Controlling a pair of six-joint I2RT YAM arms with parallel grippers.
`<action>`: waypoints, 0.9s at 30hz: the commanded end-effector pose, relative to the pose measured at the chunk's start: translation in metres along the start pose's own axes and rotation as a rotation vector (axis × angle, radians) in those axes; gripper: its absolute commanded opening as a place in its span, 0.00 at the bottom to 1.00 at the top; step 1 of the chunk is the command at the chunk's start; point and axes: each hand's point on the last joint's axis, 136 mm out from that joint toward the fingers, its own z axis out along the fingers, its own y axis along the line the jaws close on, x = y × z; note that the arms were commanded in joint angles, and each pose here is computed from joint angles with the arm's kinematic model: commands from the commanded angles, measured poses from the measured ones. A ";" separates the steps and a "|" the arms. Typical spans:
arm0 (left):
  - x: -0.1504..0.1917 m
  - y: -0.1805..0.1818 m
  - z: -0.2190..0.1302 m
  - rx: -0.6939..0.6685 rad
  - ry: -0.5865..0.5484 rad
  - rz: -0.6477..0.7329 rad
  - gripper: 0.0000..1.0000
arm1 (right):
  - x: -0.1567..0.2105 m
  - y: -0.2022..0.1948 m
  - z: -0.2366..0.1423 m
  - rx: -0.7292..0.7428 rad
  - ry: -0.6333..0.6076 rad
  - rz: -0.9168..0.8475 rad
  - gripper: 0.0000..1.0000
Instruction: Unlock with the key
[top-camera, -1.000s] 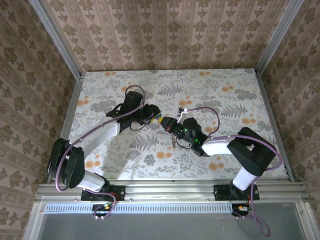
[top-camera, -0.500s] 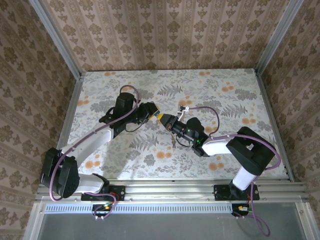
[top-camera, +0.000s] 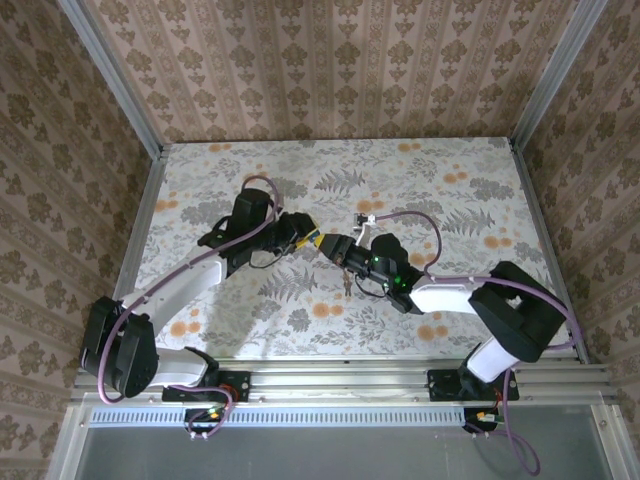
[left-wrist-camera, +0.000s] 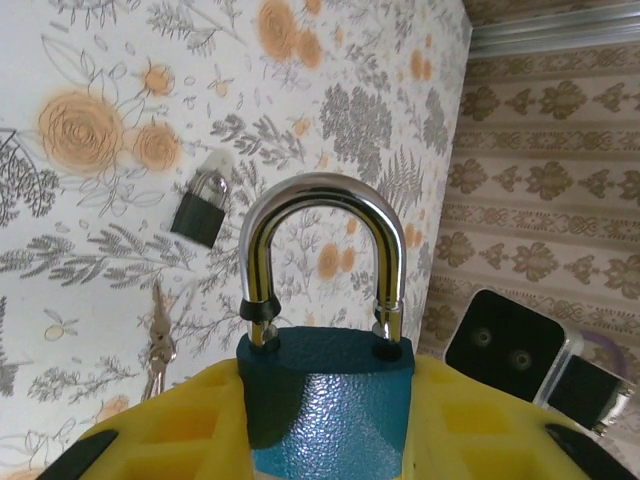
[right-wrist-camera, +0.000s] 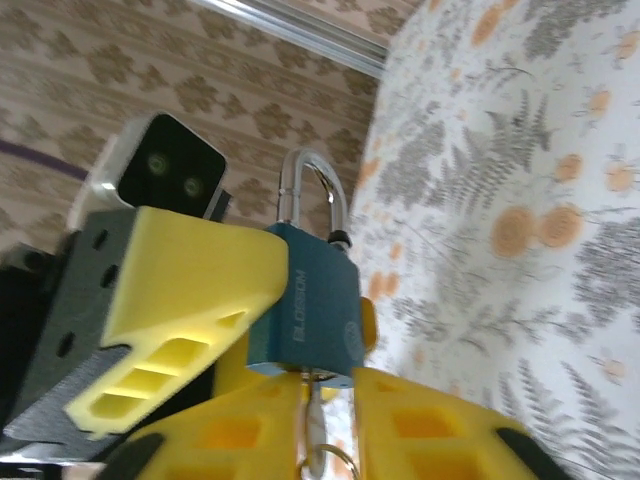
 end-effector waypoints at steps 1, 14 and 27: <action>0.023 0.002 -0.005 -0.013 0.091 -0.047 0.20 | -0.003 -0.027 -0.012 0.178 -0.003 -0.116 0.29; 0.024 0.020 0.005 -0.070 0.083 -0.149 0.22 | -0.002 -0.016 -0.055 0.253 -0.017 -0.366 0.59; 0.036 0.009 0.019 -0.020 0.118 -0.200 0.22 | 0.001 -0.003 -0.034 0.192 -0.037 -0.432 0.62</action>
